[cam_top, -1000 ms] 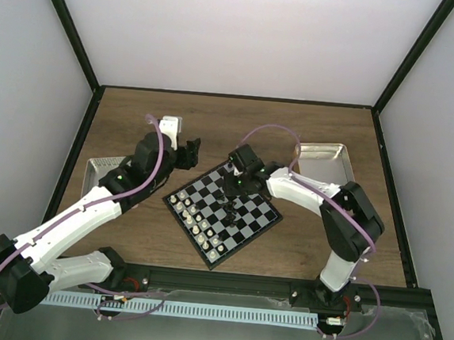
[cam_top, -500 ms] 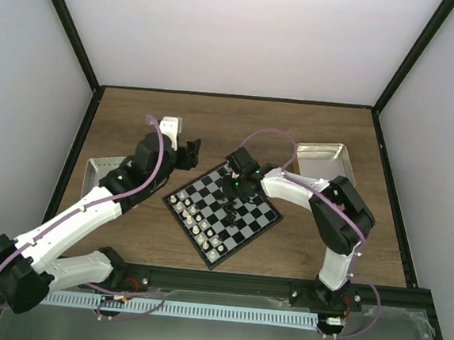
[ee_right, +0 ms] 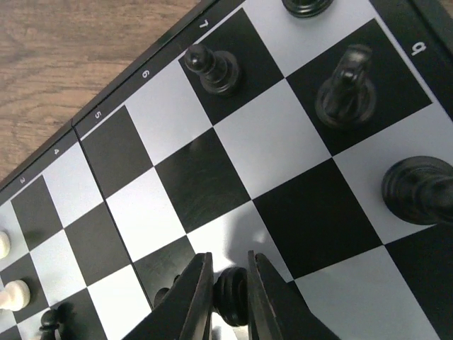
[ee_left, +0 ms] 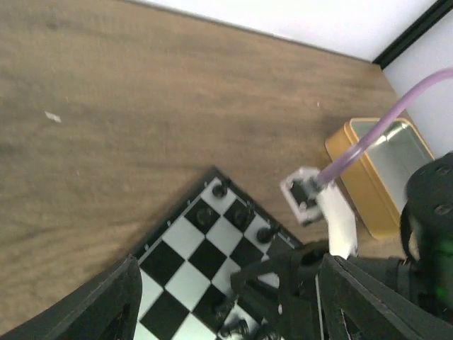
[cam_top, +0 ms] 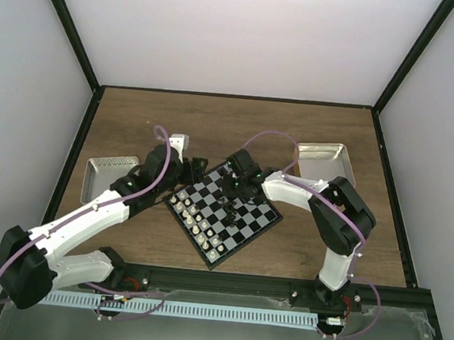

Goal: Set up the chess pieces on the board
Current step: Pick up the chess piece from the chessboard.

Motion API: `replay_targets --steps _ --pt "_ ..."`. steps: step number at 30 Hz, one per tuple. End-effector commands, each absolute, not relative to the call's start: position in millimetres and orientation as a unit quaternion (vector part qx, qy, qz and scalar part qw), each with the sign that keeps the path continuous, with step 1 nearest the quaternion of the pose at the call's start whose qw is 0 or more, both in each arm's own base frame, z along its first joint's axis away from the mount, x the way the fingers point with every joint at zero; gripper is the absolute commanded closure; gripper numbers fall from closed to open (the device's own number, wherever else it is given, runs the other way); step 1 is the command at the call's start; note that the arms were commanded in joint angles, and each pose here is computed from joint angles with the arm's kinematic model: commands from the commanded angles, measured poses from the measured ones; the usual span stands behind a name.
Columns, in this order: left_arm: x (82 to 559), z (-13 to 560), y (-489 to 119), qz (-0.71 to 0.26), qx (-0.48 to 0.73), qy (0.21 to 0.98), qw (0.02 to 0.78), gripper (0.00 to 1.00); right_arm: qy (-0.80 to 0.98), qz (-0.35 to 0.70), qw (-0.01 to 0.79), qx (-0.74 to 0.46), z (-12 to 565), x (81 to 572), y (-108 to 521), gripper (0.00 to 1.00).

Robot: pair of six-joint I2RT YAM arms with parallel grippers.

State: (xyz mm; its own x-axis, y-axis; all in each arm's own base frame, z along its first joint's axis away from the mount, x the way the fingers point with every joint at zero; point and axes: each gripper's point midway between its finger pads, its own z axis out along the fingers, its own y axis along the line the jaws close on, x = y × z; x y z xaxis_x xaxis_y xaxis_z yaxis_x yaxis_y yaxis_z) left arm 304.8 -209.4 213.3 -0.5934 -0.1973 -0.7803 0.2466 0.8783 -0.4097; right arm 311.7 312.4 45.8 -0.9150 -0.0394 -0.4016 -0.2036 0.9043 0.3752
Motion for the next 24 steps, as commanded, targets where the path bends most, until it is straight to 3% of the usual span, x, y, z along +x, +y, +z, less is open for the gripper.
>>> replay_targets --steps 1,12,24 --pt "299 193 -222 -0.302 -0.016 0.86 0.411 0.29 0.957 0.213 0.194 -0.042 44 307 310 0.87" --pt "295 147 -231 -0.319 -0.041 0.876 0.36 0.3 0.945 0.253 0.206 -0.008 62 310 318 0.92" --pt "298 140 -234 -0.322 -0.046 0.878 0.351 0.31 0.938 0.276 0.211 0.002 77 309 320 0.96"
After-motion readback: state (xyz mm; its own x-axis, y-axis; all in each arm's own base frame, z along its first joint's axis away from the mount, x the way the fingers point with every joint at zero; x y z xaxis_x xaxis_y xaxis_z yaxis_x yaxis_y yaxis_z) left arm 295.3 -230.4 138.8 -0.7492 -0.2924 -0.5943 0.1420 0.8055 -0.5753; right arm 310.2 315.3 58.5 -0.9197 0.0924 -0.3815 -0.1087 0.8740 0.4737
